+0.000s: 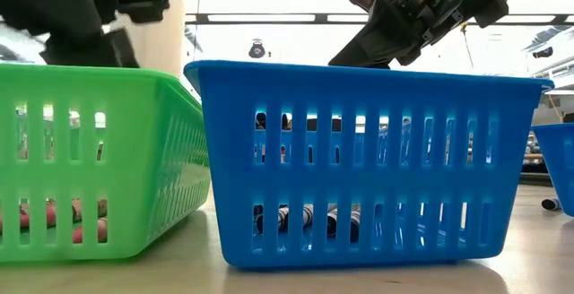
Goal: Sort crayons
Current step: Put the pink crayon into the green bin
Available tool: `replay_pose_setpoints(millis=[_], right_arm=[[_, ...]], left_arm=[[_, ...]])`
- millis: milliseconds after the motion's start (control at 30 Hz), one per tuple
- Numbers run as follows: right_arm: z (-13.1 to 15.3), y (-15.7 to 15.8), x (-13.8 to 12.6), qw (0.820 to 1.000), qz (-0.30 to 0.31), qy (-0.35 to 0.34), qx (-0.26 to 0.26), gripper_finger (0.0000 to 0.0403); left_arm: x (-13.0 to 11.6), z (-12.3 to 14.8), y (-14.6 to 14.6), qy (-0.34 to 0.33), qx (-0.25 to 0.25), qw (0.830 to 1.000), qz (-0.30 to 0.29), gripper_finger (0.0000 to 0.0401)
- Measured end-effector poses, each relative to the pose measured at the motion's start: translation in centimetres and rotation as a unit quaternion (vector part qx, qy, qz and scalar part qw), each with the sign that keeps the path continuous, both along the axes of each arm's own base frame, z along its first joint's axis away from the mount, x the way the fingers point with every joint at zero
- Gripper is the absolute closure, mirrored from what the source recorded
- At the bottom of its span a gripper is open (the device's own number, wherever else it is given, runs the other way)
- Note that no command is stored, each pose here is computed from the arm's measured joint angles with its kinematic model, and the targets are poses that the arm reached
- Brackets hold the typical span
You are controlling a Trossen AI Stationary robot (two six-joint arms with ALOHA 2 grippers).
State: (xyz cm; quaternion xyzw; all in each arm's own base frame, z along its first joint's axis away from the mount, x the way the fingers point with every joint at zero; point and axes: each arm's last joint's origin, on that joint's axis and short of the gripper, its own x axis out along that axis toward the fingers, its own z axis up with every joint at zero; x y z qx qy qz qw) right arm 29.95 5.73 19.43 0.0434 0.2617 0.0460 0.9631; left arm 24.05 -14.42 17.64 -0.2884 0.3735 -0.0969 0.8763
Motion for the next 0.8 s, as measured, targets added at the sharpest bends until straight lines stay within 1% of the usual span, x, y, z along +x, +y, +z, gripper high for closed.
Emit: replay_pose_setpoints(millis=[233,367,467,567,700,800], right_arm=[[0.0,-0.1,0.0,1.0,-0.008,-0.002,-0.017,0.0232],[0.0,-0.4,0.0,0.998,-0.04,-0.006,-0.05,0.0232],[0.0,-0.8,0.1,0.996,-0.046,-0.007,-0.071,0.0232],[-0.2,-1.4,0.1,0.995,-0.045,0.003,-0.09,0.0232],[-0.9,-2.5,-0.2,0.992,-0.053,0.048,-0.101,0.0232],[-1.6,-3.3,-0.6,0.989,-0.062,0.078,-0.106,0.0232]], left_arm=[[-0.9,1.8,0.9,-0.029,0.04,0.999,-0.015,0.0235],[-1.1,2.4,1.4,-0.061,0.092,0.994,-0.006,0.0235],[-1.0,2.7,1.8,-0.086,0.14,0.986,0.009,0.0235],[-0.9,2.7,2.2,-0.098,0.191,0.977,0.012,0.0235],[-0.6,2.6,3.0,-0.104,0.248,0.963,0.027,0.0235],[-0.3,2.6,3.6,-0.107,0.278,0.954,0.039,0.0235]])
